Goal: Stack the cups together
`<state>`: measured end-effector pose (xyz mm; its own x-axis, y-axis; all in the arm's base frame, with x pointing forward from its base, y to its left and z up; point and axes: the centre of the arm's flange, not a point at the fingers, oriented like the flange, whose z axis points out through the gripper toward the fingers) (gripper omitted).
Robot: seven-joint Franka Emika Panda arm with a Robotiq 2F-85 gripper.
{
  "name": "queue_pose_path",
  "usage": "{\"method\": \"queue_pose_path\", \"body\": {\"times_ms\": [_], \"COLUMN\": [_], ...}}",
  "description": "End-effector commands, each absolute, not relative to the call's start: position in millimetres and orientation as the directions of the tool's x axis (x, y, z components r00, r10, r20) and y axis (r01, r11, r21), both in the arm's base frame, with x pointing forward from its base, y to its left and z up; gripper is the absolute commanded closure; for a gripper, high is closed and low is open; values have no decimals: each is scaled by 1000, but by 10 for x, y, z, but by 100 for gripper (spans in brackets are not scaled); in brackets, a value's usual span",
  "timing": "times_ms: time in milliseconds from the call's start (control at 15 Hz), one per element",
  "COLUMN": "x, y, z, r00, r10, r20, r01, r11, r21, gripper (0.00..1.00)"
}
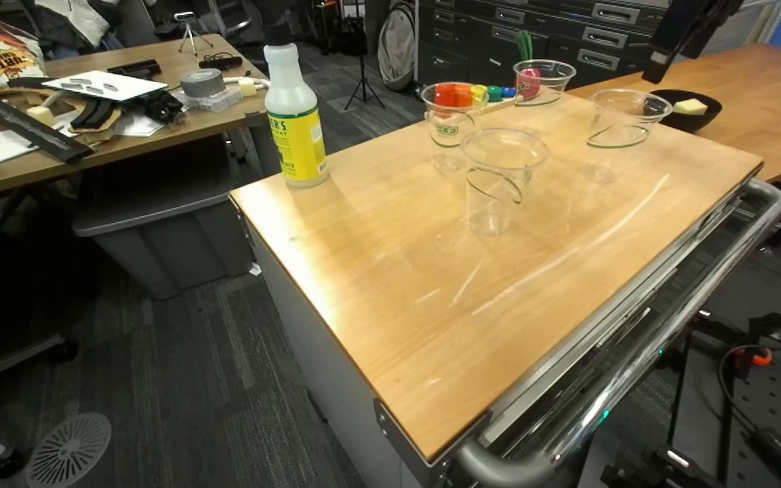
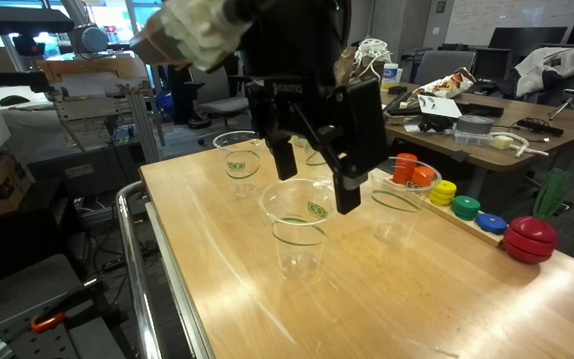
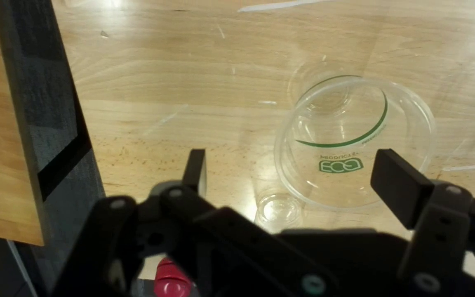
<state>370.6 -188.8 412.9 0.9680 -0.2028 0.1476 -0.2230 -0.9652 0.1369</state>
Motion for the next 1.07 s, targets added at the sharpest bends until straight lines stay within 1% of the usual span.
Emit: {"method": "queue_pose_path", "body": {"times_ms": [0,333,400,467,600,667,800,1000], "x": [3788,3912,3929,3948,3979,3989,3994,3982], "y": [-1953,-2014,-2024,-2037,-2056,-2066,-2079,-2102], "z": [4027,3841,3828,3827,3830,3835,3850,3834], "r00": [982,986,986,986,985,986,987,988], "r10": [-150,-157,-159,-163,-167,-165,-157,-150], "r20": [116,57,50,44,40,36,30,21], "r01": [-160,-162,-162,-166,-169,-168,-159,-151], "r11": [-984,-983,-983,-982,-982,-983,-985,-987], "r21": [75,86,86,87,85,79,67,52], "gripper": [0,0,10,26,42,51,65,89]}}
